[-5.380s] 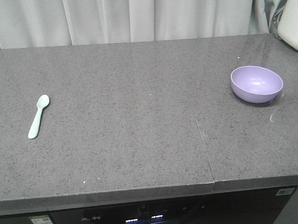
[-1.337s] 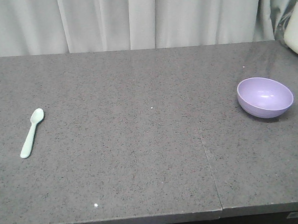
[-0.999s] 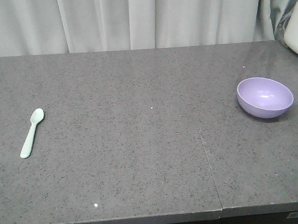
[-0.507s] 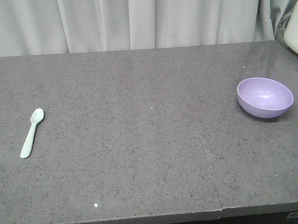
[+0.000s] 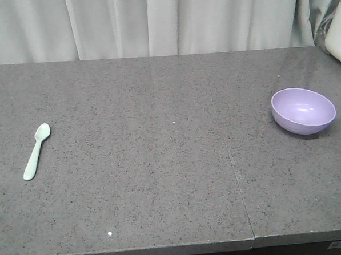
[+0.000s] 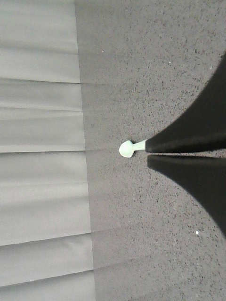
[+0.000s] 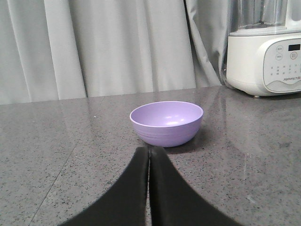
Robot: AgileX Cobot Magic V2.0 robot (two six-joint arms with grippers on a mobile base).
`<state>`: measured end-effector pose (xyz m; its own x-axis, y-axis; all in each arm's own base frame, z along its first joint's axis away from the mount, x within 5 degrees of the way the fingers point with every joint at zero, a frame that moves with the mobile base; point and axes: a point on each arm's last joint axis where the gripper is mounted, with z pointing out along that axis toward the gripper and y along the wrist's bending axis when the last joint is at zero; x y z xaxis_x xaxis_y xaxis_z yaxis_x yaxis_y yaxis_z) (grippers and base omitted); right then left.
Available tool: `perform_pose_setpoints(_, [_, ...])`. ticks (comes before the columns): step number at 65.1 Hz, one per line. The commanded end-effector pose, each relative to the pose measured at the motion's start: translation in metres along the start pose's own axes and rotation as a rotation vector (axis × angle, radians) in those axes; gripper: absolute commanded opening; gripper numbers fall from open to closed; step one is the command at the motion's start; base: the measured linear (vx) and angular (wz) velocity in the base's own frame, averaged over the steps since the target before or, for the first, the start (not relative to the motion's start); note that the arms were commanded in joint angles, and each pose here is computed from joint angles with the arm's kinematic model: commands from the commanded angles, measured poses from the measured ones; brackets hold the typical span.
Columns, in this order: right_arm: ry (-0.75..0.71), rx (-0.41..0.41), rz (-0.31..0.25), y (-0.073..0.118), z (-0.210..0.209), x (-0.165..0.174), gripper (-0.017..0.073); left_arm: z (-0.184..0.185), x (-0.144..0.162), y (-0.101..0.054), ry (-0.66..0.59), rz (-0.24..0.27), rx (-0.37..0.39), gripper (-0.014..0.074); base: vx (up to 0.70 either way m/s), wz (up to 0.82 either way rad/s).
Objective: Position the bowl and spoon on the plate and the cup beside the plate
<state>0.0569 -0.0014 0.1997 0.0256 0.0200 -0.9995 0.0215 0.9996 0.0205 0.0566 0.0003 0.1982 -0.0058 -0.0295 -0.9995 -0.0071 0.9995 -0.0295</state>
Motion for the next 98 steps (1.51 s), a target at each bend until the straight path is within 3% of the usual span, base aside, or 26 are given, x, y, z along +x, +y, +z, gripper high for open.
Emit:
perform_pose_setpoints(1, [-0.073,-0.003,-0.016,0.0004,-0.0008,-0.0029,-0.0002,-0.0001,0.0033,0.0005,-0.054,-0.010,-0.003,-0.0006,0.00,0.00])
perform_pose_setpoints(98, [-0.073,-0.003,-0.016,0.0004,-0.0008,-0.0029,-0.0002,-0.0001,0.0033,0.0005,-0.054,-0.010,-0.003,-0.0006,0.00,0.00])
